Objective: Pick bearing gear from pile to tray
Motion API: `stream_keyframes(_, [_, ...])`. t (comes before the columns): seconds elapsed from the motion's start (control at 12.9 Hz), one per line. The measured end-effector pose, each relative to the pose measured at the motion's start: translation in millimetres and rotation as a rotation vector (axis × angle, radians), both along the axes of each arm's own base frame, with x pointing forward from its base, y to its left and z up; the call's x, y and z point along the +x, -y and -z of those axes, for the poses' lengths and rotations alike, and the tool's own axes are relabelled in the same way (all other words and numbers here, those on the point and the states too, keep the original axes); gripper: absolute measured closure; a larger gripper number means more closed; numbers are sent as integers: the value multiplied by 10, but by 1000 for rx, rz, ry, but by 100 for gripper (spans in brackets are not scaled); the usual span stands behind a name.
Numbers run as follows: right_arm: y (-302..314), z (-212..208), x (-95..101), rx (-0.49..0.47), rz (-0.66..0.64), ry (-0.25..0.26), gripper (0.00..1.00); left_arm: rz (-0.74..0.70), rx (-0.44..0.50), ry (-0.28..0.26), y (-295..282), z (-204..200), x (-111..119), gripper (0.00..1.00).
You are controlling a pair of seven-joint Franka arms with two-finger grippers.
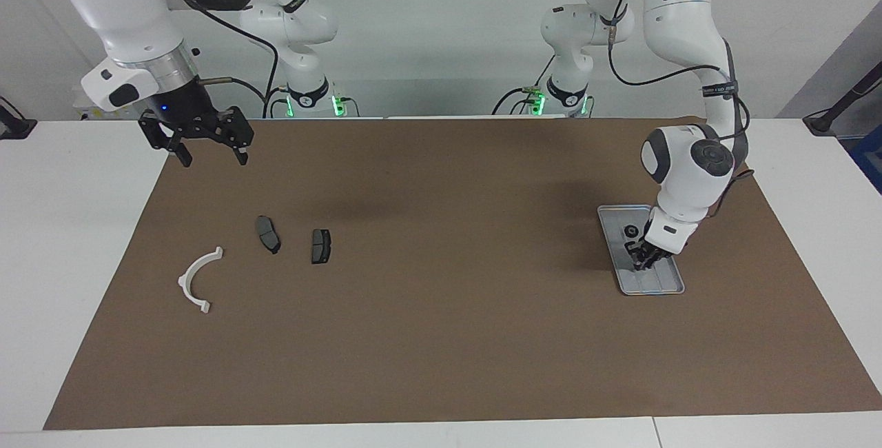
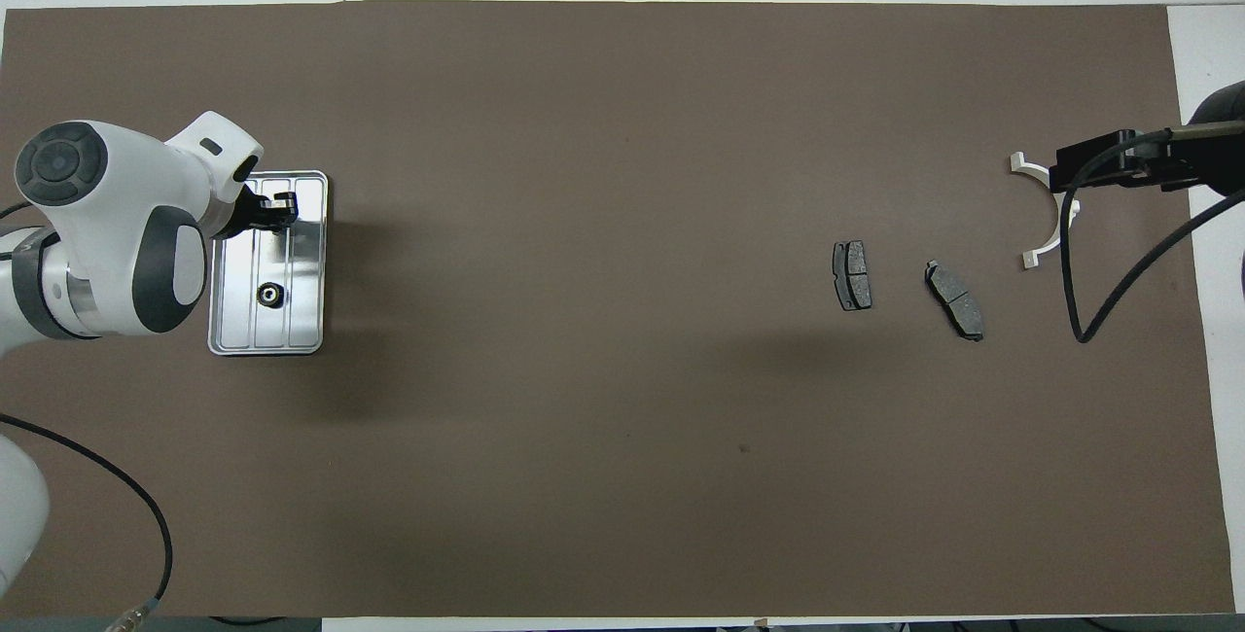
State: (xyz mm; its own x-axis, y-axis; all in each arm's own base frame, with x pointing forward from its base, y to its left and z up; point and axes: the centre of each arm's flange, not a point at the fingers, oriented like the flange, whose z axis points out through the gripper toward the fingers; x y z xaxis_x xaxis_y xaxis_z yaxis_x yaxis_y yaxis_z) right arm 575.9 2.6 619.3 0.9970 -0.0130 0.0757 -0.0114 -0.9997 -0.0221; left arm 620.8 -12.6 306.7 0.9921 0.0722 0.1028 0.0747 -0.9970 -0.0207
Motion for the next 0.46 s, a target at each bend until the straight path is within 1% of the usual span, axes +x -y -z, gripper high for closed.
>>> stream_keyframes(0.39, [-2, 1, 0, 0, 0, 0, 0, -2, 0, 10, -94, 66, -32, 76])
stream_keyframes(0.46, [-2, 1, 0, 0, 0, 0, 0, -2, 0, 11, -94, 69, -33, 69])
